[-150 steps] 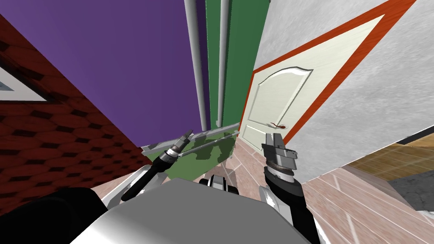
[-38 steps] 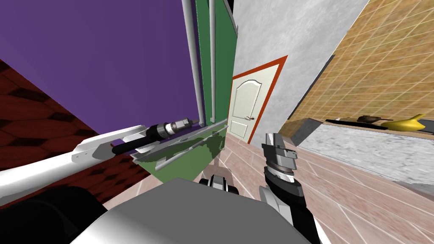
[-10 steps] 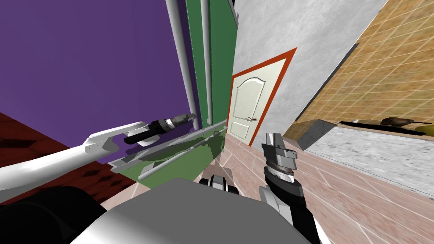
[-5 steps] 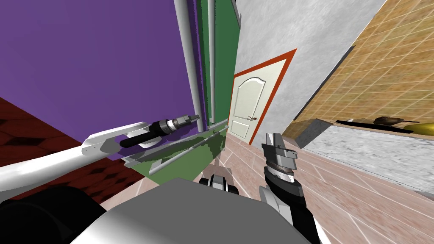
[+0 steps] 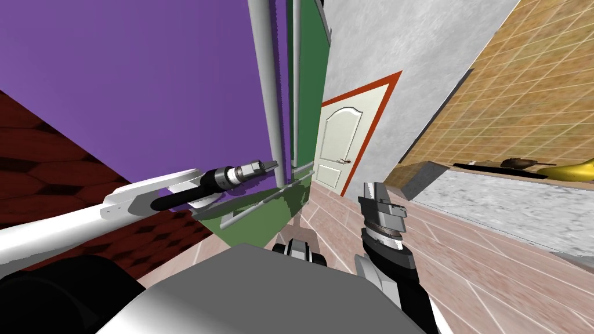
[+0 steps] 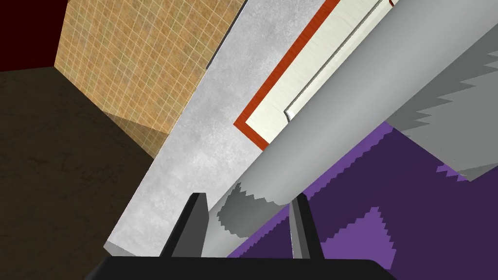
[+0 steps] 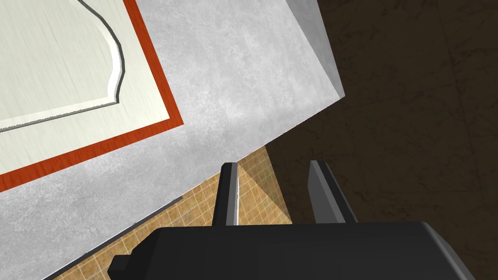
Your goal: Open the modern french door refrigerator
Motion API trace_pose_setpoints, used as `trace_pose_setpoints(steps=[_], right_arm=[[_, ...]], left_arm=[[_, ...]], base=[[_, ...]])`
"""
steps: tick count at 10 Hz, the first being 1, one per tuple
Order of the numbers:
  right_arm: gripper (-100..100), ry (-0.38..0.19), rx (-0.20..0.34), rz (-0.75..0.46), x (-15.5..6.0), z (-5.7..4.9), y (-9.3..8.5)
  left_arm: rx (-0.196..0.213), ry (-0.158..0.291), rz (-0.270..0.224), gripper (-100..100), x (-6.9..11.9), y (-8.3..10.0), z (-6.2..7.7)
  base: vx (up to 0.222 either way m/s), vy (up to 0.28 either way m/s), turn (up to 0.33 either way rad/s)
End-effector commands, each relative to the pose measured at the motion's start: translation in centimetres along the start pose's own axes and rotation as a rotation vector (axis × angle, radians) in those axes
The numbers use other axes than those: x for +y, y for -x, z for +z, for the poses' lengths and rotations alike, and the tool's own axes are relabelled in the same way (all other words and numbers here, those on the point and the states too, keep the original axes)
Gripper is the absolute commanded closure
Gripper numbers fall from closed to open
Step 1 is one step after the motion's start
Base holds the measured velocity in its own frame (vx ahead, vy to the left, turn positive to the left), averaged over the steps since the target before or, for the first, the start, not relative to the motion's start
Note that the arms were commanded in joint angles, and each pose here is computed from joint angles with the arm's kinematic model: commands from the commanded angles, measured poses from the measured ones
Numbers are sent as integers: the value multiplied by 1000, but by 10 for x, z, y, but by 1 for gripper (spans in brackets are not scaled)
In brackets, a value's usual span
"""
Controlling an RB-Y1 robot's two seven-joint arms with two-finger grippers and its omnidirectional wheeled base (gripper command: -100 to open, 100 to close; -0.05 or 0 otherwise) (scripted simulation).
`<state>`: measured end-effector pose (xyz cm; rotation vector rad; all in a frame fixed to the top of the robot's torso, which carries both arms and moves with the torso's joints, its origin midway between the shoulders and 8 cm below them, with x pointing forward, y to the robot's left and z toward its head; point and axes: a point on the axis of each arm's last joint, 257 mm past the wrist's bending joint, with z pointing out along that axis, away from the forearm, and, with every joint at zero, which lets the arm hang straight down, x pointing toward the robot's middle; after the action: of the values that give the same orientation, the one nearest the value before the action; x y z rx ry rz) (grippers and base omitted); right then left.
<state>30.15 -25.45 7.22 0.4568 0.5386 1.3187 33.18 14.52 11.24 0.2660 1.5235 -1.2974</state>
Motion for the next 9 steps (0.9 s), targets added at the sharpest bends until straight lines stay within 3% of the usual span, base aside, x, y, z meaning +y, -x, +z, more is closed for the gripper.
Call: trace_pose_setpoints(steps=[1,6,7,8,9], right_arm=[[0,0,0,0,0,0,0],[0,0,0,0,0,0,0],[0,0,0,0,0,0,0],[0,0,0,0,0,0,0],[0,0,0,0,0,0,0]], left_arm=[[42,-54,-10,100,-20,-16,3],[136,-201,-33,100,-73,-49,3],[167,-250,-41,100,-90,-60,2],[151,-213,-40,100,-77,-57,4],[191,-263,-50,100,-90,-67,1]], base=[[-88,69,-126],[-161,123,-153],[-177,121,-154],[-89,51,-51],[-120,92,-208]])
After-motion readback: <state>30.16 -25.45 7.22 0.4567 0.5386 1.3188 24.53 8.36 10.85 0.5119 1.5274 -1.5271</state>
